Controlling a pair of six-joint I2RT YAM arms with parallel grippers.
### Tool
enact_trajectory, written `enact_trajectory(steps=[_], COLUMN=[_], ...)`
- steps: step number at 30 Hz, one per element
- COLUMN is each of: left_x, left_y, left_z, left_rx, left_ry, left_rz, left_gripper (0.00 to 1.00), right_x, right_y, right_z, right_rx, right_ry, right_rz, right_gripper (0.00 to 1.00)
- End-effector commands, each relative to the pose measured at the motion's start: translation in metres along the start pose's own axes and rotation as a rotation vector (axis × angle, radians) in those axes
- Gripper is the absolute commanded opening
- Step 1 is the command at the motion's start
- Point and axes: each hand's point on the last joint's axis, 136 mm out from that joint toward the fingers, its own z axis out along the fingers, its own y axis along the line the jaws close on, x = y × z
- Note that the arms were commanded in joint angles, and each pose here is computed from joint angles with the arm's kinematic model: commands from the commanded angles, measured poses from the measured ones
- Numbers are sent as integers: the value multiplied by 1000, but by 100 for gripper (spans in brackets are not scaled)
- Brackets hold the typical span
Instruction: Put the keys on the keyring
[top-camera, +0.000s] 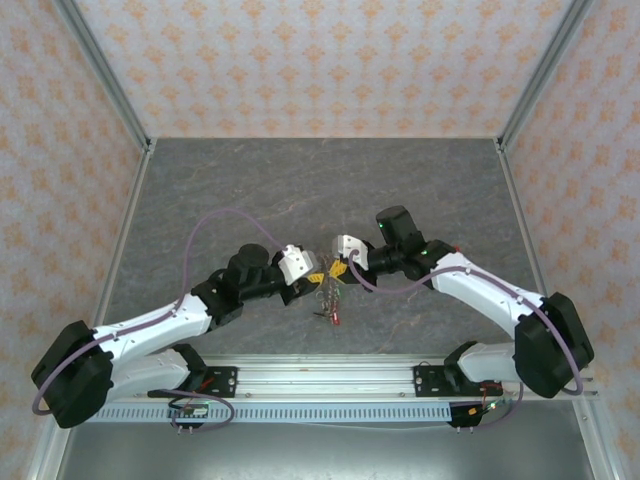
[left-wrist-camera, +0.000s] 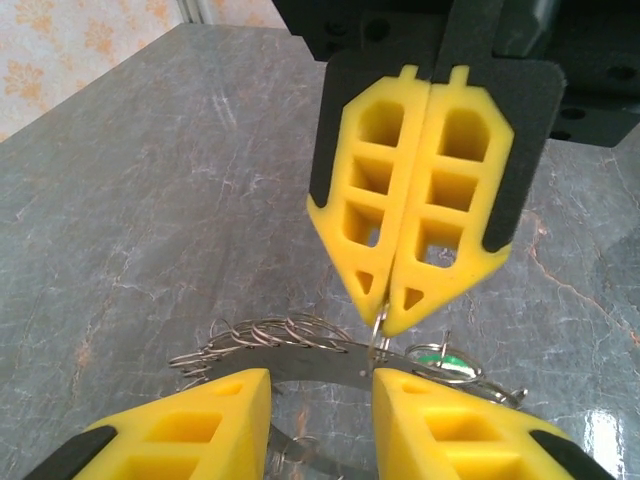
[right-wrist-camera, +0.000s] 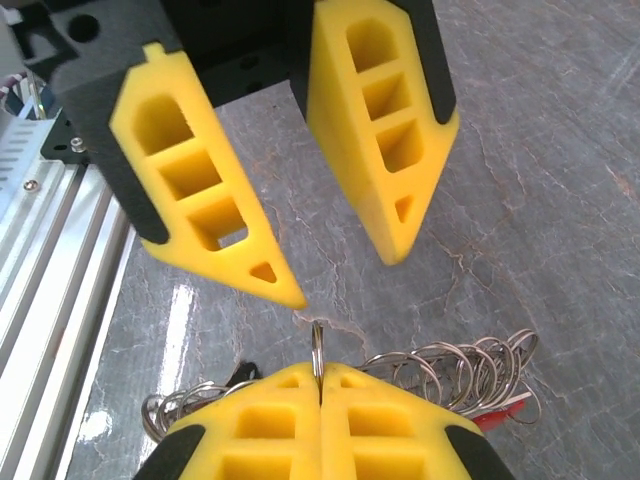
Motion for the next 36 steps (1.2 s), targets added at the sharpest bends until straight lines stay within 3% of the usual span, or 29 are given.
enact_trajectory(steps=[1, 25, 36], left_x=[-17, -14, -5], left_y=[-6, -10, -11], left_z=[1, 11, 14], left_rx=[64, 112, 120], left_ry=[-56, -24, 22], left_rz=[28, 21, 27], left_gripper=[30, 25, 6], right_x=[-27, -29, -29], right_y=[0, 0, 0], right_z=[-7, -4, -3], right_rx=[-26, -44, -47], right_ry=[-75, -96, -100], right_rz=[-61, -48, -39], right_gripper=[0, 0, 0])
